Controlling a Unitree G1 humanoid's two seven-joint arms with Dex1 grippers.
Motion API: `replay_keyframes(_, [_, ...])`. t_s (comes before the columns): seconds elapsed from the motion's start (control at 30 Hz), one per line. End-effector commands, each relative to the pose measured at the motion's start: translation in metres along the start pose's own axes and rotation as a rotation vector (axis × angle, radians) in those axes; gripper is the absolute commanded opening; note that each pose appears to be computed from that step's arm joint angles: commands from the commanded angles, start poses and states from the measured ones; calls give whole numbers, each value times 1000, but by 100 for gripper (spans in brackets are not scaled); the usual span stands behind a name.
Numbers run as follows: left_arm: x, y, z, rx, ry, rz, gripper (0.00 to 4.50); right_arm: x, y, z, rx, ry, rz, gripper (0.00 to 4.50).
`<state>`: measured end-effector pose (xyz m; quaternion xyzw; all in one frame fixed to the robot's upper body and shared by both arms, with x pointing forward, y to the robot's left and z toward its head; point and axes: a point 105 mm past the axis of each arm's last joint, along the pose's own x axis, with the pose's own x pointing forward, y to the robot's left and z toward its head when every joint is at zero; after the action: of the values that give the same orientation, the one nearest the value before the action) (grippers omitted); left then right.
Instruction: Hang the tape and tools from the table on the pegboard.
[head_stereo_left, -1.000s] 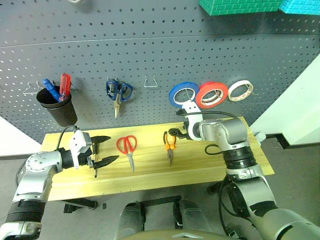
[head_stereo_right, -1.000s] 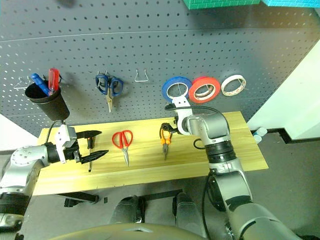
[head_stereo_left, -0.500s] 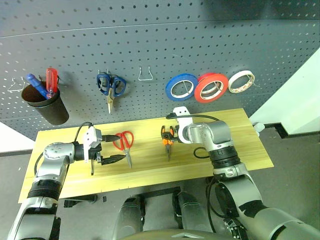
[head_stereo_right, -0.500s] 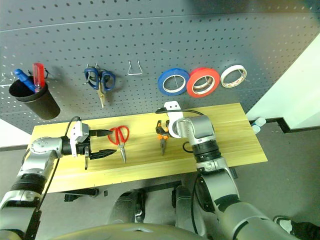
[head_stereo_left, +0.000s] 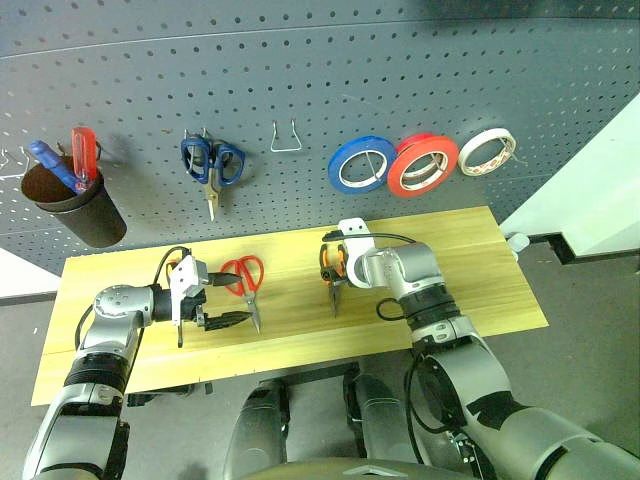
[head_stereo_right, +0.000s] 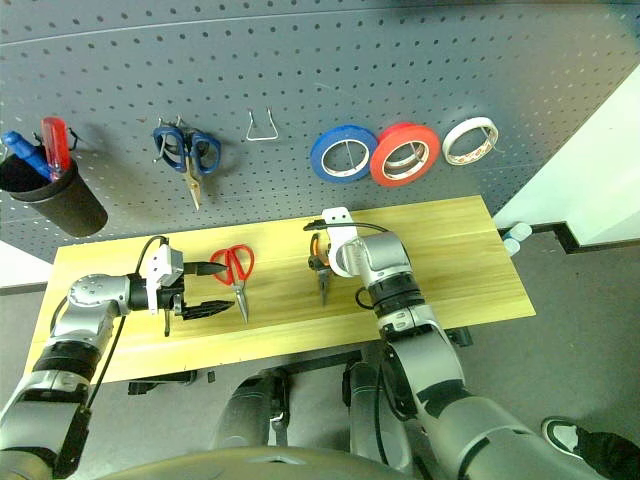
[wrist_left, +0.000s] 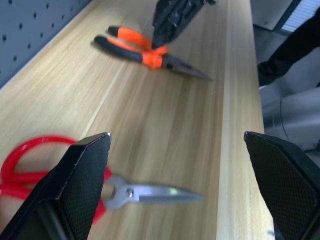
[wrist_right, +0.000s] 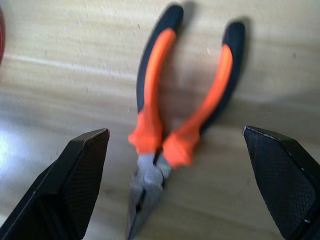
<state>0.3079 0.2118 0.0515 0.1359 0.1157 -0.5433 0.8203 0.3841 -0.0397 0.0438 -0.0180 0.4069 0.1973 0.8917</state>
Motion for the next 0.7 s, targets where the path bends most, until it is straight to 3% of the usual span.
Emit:
replay_keyframes(0.03, [-3,7,10,21,-22,17,450,2,17,10,-25,-25,31,448])
replay_keyframes(0.57, [-7,13,12,57,7,28,450,16,-1,-2,9,38,-127,448])
replay_keyframes(0.7, [-8,16,14,65,1,43,450,12,0,20,12,-72,-118,448])
